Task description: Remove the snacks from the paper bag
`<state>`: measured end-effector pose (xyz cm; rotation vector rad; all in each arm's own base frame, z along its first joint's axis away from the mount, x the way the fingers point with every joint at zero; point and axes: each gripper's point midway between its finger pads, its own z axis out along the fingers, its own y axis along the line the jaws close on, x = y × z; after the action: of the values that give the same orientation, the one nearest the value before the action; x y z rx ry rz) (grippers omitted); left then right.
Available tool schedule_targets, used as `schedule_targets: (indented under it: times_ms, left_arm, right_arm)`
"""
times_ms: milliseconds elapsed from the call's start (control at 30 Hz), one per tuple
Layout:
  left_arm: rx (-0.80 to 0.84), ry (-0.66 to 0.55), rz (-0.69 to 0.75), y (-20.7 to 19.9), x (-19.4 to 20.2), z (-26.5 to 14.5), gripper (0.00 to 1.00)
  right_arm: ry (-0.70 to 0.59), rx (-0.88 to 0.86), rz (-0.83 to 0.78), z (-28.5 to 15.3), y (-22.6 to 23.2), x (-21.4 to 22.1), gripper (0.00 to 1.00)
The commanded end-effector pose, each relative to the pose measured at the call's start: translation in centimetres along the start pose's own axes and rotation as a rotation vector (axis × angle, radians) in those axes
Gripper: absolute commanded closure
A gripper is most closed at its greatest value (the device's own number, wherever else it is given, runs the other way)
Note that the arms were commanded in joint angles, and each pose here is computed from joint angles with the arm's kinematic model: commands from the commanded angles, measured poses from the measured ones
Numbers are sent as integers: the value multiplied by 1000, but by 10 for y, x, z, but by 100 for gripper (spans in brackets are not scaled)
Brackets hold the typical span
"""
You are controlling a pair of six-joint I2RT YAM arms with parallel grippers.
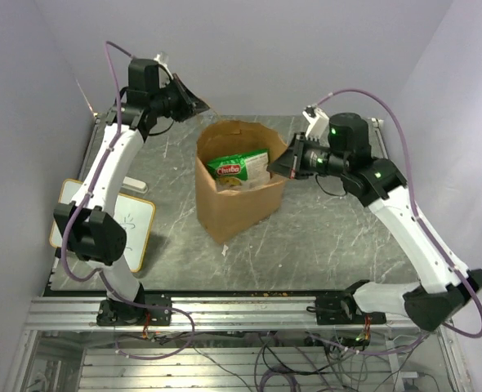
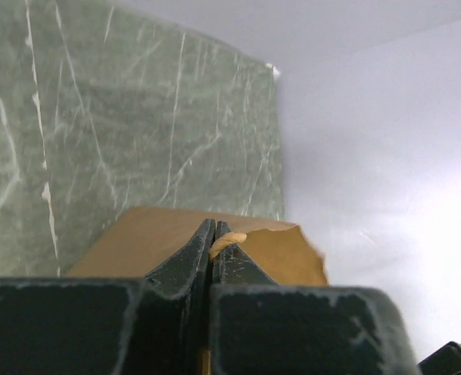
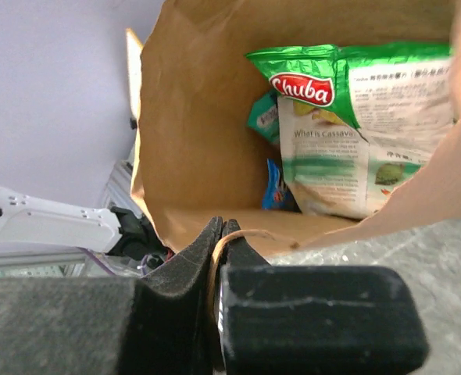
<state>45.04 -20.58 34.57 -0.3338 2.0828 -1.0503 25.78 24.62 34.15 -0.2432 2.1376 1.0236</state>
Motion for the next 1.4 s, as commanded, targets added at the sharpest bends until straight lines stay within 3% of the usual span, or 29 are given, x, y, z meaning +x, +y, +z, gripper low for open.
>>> schedule_targets:
  times_ms: [0, 133, 300, 433, 633, 867, 1100, 1367]
  left_arm:
    - [101, -153, 112, -27, -68, -11, 93]
    - [234, -233, 197, -59, -110, -19, 93]
    - [348, -257, 259, -81, -122, -26, 93]
    - [416, -197, 235, -76, -97, -26, 93]
    - [384, -97, 163, -47, -46, -39, 93]
    - [413, -25, 111, -52, -1, -59, 93]
    - [390, -7, 152, -60, 8, -64, 93]
    - [349, 13, 136, -53, 12, -64, 93]
  right_arm:
    - [-56, -171, -91, 21, 32, -35, 100]
    - [-57, -222, -82, 56, 37, -54, 100]
    - [-11, -283, -89, 94, 37, -48, 100]
    - [78, -287, -52, 103, 26, -1, 100]
    - [159, -215, -41, 92, 0, 59, 100]
    - [194, -174, -20, 83, -12, 80, 100]
    - [213, -94, -107, 73, -17, 66, 82]
    - [176, 199, -365, 50, -58, 28, 61]
